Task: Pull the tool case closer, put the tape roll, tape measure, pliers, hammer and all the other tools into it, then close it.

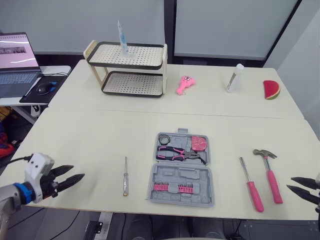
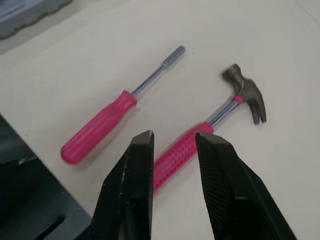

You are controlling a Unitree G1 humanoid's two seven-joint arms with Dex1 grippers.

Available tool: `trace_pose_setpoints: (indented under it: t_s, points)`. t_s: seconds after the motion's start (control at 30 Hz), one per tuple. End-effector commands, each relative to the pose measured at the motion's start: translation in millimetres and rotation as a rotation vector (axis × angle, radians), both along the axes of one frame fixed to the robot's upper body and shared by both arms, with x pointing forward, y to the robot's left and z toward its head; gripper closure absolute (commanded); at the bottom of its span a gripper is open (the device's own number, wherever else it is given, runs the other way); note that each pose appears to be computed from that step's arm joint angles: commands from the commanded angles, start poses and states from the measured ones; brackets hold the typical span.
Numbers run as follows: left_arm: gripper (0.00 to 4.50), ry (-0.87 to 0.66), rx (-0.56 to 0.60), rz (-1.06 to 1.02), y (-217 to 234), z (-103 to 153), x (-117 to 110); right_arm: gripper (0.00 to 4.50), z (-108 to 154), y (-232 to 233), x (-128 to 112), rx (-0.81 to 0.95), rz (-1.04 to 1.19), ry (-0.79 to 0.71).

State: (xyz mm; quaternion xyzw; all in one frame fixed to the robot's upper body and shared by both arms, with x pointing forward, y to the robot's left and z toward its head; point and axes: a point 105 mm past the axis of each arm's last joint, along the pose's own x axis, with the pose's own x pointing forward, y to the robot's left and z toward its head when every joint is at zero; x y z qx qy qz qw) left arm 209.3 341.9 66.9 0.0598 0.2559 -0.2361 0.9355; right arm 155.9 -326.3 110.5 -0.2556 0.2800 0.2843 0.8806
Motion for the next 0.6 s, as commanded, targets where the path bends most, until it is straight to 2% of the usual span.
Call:
trace_pose_setpoints:
  t_s: [0.03, 0.17, 0.27, 0.3, 0.6]
  points:
    - [0.07, -0.066, -0.005, 0.052, 2.0, 13.2, 0.5, 2.08, 4.7, -8.2, -4.7, -0.026, 0.003, -0.015]
    - [0.0, -0.067, -0.019, 0.065, -4.5, 9.6, -3.5, 1.15, 0.1, -13.8, -8.2, -0.032, -0.01, 0.004]
    - [0.0, -0.066, -0.017, 0.074, -4.5, 8.7, -4.8, 0.21, -1.0, -16.3, -9.4, -0.032, -0.014, 0.01]
    - [0.0, -0.066, -0.015, 0.077, -3.8, 8.5, -5.1, 0.05, -0.9, -17.3, -9.2, -0.036, -0.014, 0.009]
    - [0.0, -0.061, -0.008, 0.086, -3.9, 8.5, -8.3, 0.05, 1.7, -19.8, -6.7, -0.055, 0.026, 0.011]
